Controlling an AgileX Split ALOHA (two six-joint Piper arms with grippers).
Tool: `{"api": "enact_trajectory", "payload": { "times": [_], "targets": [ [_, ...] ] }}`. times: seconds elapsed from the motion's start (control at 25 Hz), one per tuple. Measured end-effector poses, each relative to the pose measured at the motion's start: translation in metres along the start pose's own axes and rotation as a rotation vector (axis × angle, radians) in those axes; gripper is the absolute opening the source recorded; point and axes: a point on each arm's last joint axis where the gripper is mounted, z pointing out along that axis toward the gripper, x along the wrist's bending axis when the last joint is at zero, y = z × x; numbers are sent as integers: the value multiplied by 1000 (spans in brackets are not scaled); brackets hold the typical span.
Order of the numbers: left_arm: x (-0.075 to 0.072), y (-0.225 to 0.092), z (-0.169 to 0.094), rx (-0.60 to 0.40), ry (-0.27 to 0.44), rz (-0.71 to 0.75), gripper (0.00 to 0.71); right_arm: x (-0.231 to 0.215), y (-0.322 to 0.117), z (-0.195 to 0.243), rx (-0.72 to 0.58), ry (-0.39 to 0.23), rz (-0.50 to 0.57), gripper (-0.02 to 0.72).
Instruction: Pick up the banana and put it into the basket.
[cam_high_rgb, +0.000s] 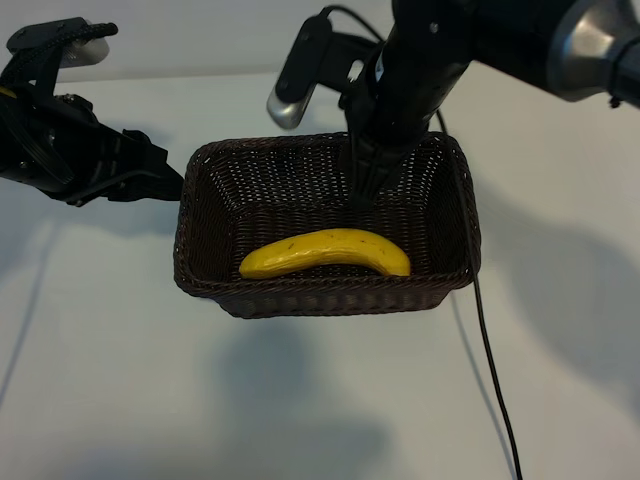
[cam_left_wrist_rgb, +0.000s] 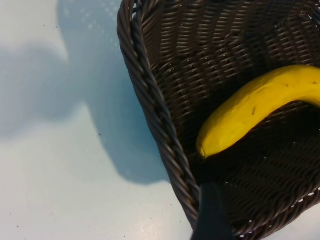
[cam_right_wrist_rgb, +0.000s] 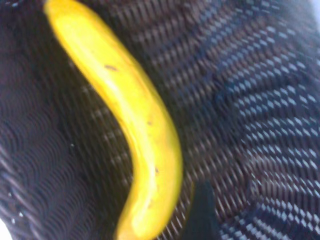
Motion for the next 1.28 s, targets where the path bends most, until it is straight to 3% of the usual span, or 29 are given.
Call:
{"api": "enact_trajectory", "payload": {
  "times": [0.4,0.68,1.04,1.28],
  "targets": [
    [0,0,0,0,0,0,541,-5,-16,-20,136,-63,175,579],
    [0,0,0,0,0,0,541,-32,-41,-22,203,-91,449,579],
    [0,0,0,0,0,0,541,-61,-76,-26,261,-40,657,579],
    [0,0,0,0,0,0,541,-69,-85,-32,246,-25,715,579]
  ]
}}
